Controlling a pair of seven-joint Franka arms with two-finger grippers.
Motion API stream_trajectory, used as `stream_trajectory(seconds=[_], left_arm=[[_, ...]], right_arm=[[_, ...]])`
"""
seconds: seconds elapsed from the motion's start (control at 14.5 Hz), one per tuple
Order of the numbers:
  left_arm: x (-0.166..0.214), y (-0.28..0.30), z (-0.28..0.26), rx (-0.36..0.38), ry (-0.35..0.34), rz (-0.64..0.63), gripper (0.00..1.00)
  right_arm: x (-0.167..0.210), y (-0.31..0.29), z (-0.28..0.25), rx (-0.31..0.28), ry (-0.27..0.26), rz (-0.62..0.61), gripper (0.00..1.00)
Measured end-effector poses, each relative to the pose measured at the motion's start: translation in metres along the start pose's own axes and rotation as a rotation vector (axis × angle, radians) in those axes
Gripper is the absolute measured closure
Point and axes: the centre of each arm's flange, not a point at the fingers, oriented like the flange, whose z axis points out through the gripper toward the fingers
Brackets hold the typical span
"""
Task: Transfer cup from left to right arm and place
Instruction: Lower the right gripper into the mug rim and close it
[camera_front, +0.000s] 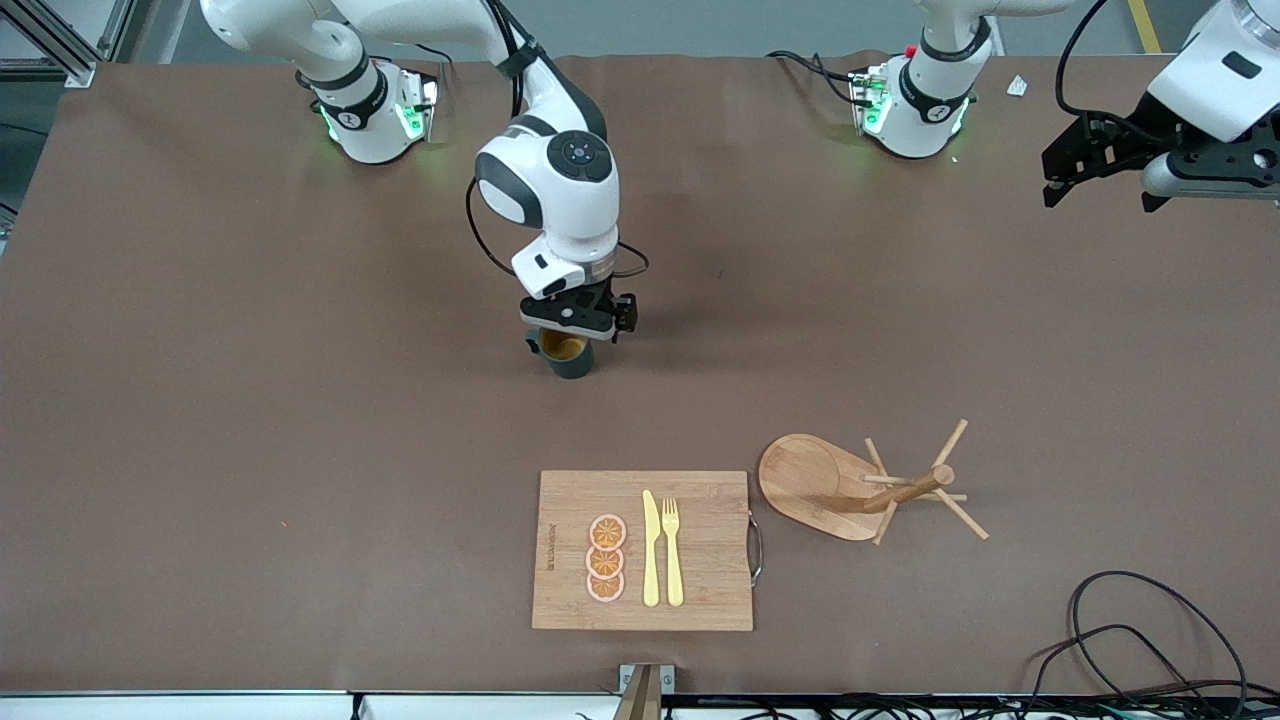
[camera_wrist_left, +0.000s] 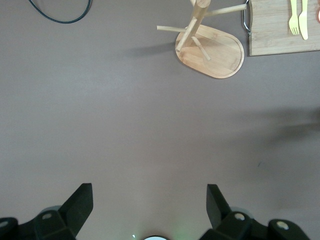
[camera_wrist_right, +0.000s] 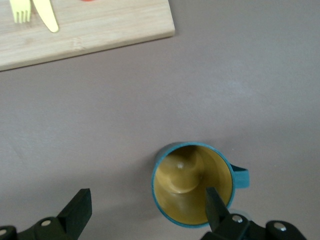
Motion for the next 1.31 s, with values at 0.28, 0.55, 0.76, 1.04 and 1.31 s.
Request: stream_trajectory(seconds=[0.28,0.55,0.76,1.04,1.31], left_arm=[[0.002,-0.014,0.002,0.0,-0.004,-0.021,0.0],[0.002,-0.014,0.006,0.001,-0.013,-0.02,0.0],[0.002,-0.011,0.006,0.002,-0.015,-0.014,0.0],[0.002,-0.009,0.006,0.002,-0.015,-0.011,0.0],[0.002,-0.009,0.006,0.002,-0.015,-0.011,0.0]], right_arm=[[-0.001,-0.005,0.009,-0.014,0.034,-0.045,0.0],[-0.009,-0.009,0.03,-0.026,0.034,-0.07,0.02],[-0.014,-0.013,0.036,-0.025,0.035,-0.083,0.07],[-0.014,-0.014,0.036,-0.028,0.043,-0.094,0.29],[-0.012,-0.011,0.043,-0.043,0.047,-0.109,0.31]])
